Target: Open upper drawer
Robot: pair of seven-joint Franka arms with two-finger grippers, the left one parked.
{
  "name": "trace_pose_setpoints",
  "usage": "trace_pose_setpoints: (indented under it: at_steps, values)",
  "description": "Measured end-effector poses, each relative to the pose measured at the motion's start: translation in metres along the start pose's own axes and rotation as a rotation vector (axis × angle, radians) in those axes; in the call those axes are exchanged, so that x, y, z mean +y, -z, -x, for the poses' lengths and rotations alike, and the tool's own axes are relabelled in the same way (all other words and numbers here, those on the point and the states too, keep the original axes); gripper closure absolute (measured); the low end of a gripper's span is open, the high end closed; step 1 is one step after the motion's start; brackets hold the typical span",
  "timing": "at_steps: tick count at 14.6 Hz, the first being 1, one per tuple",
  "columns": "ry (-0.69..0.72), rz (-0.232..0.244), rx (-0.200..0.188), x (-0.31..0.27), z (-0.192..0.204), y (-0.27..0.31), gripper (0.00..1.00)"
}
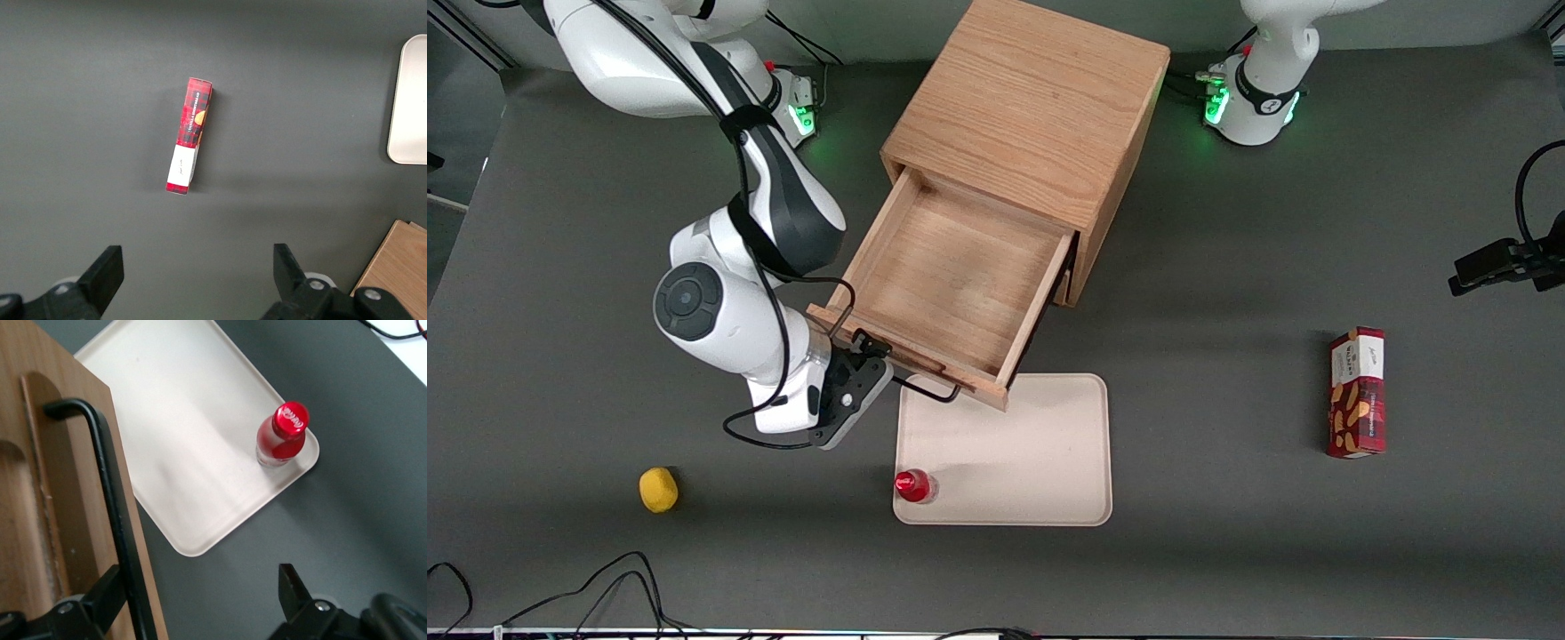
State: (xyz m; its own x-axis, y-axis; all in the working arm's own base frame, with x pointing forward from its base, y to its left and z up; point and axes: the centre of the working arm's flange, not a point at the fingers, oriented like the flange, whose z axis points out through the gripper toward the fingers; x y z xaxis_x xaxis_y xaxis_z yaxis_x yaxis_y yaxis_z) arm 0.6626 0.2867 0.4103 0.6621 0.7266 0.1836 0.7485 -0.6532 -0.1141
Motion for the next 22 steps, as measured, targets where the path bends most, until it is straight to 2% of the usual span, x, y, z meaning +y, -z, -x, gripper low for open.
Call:
trace_pose_setpoints:
  at_steps: [1, 5, 7, 9, 12, 15, 16, 18, 20, 22]
  values:
    - [-0.009, -0.005, 0.016, 0.002, -0.001, 0.008, 0.00]
    - [-0.035, -0.048, 0.032, 0.005, 0.002, 0.048, 0.00]
    - [-0.063, -0.022, 0.079, 0.017, 0.012, 0.094, 0.00]
    - [-0.130, -0.006, 0.083, 0.045, 0.049, 0.152, 0.00]
    - [-0.354, -0.020, 0.028, 0.100, 0.144, 0.224, 0.00]
    - [-0.714, -0.019, -0.013, 0.116, 0.211, 0.265, 0.00]
    - [-0.839, 0.000, -0.029, 0.112, 0.224, 0.272, 0.00]
    - [-1.012, 0.088, -0.076, 0.101, 0.243, 0.277, 0.00]
    - [-1.090, 0.140, -0.116, 0.091, 0.255, 0.276, 0.00]
    - [-1.111, 0.154, -0.132, 0.091, 0.262, 0.275, 0.00]
